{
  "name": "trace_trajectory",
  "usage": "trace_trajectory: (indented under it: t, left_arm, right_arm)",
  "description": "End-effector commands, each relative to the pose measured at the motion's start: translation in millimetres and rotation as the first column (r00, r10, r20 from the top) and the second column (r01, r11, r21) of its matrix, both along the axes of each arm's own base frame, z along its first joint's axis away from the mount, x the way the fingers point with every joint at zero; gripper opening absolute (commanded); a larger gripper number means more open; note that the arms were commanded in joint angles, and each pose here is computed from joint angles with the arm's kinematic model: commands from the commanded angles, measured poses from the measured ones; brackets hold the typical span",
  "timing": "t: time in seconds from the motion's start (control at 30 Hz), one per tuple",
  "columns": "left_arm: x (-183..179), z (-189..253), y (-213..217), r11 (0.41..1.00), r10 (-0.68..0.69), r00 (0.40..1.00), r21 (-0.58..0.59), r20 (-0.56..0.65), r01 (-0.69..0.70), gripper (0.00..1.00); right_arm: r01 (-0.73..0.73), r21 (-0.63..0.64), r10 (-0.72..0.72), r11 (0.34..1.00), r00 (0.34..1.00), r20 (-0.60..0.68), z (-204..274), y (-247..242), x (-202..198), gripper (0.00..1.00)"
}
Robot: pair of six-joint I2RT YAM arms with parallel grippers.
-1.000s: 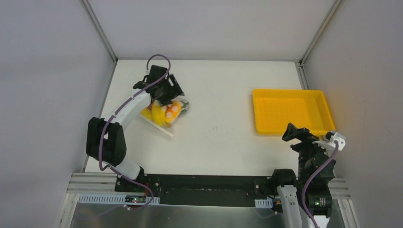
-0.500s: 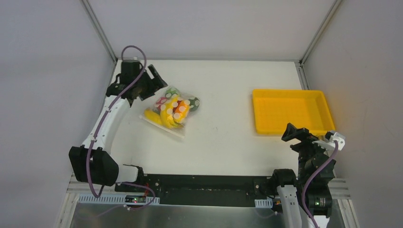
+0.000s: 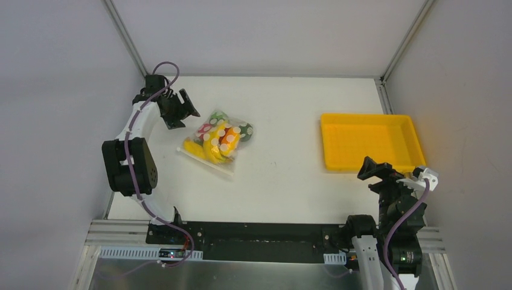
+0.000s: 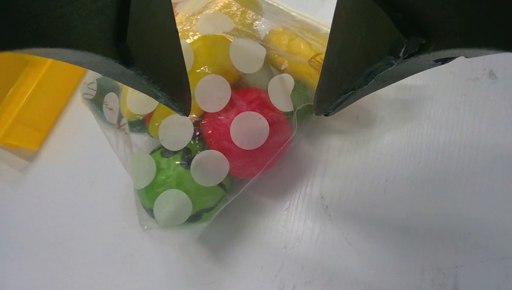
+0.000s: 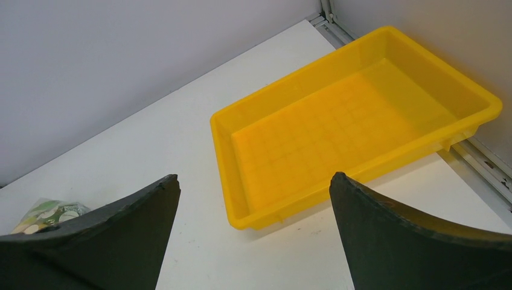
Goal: Open the zip-top bag and remove the fake food
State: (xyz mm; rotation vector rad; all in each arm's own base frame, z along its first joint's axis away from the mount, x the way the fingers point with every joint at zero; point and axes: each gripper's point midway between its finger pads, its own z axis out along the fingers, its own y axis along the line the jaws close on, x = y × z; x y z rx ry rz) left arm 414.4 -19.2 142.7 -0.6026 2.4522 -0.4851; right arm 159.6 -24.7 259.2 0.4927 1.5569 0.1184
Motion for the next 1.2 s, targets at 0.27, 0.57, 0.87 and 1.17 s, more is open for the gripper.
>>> trace_trajectory:
  t: [0.27, 0.57, 0.87, 1.17]
  left_arm:
    - [-58, -18, -46, 0.97, -0.101, 0.994, -0.227, -0.05, 0.087, 0.77]
    - [-126, -15, -109, 0.925, -0.24, 0.97, -0.31, -0.031, 0.219, 0.77]
    - [-178, -10, -136, 0.914, -0.308, 0.95, -0.26, 0.054, 0.311, 0.77]
    - [-206, -34, -102, 0.973, -0.157, 0.985, -0.156, 0.077, 0.167, 0.78]
  right_arm:
    - [-0.09, -0.011, 0.089, 0.996, 0.996, -0.025, 21, 15, 13, 0.98]
    - [-0.385, 0.321, 0.46, 0.866, 0.864, -0.203, 25, 97, 52, 0.98]
    - [-0.441, 0.689, 0.678, 0.575, 0.728, -0.1, -16, 161, 71, 0.99]
    - [-0.465, 0.771, 0.751, 0.435, 0.66, -0.026, -56, 239, 86, 0.95]
